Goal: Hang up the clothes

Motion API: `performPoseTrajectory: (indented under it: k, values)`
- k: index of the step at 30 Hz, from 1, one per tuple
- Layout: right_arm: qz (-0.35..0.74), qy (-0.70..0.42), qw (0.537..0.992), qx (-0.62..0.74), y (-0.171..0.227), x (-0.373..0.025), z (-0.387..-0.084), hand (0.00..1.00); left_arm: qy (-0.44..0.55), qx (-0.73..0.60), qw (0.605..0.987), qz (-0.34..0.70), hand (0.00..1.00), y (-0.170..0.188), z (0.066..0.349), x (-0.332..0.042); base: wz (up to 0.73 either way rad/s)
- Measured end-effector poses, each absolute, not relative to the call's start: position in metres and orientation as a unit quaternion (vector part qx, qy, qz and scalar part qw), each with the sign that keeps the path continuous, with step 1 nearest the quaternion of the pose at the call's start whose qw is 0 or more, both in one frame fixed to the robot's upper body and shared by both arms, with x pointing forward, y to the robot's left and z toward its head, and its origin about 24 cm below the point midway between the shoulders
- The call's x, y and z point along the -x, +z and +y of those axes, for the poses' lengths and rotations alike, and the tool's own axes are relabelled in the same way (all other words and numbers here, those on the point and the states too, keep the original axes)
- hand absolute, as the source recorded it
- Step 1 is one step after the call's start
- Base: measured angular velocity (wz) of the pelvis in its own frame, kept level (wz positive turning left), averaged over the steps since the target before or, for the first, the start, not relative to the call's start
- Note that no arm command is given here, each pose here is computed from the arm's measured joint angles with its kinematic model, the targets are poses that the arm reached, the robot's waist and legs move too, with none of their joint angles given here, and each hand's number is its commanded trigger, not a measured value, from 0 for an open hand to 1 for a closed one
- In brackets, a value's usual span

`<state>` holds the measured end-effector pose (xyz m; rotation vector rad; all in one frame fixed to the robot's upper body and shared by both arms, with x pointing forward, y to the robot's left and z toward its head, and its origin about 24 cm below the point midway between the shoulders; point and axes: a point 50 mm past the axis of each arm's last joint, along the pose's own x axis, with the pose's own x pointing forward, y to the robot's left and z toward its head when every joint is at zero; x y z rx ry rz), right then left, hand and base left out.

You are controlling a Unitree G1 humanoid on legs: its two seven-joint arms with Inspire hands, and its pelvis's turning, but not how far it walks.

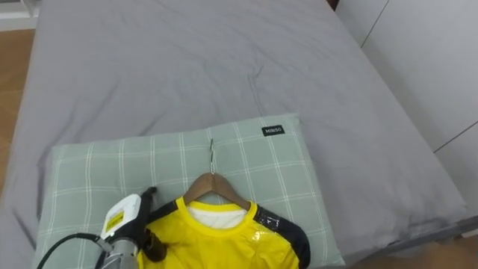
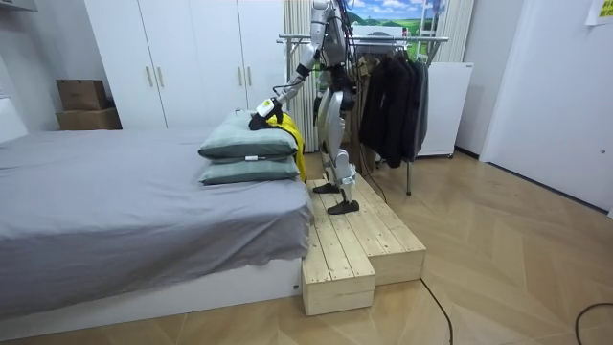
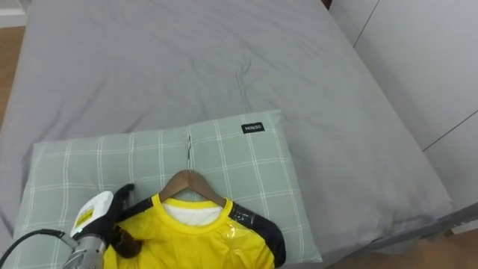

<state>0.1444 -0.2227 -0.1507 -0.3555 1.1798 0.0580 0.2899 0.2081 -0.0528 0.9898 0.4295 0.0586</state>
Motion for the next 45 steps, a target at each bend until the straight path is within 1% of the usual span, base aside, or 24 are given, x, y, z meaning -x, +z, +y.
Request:
performPoseTrajectory:
  k: [8,33,39,45]
  values:
    - [0.552,0.027,0.817,0.165,-0.151,-0.145,-0.222,0.0,0.038,-0.481,0.85,0.21,1.0,-0.053,0.215,-0.289,0.0]
    - [0.554,0.015,0.818,0.153,-0.151,-0.143,-0.224,0.0,0.033,-0.47,0.852,0.229,1.0,-0.06,0.211,-0.284,0.0]
    - [0.558,0.006,0.815,0.154,-0.153,-0.134,-0.23,0.0,0.021,-0.466,0.854,0.231,1.0,-0.065,0.203,-0.28,0.03]
    - [0.563,0.004,0.813,0.151,-0.154,-0.126,-0.234,0.0,0.013,-0.477,0.859,0.187,1.0,-0.055,0.195,-0.286,0.01]
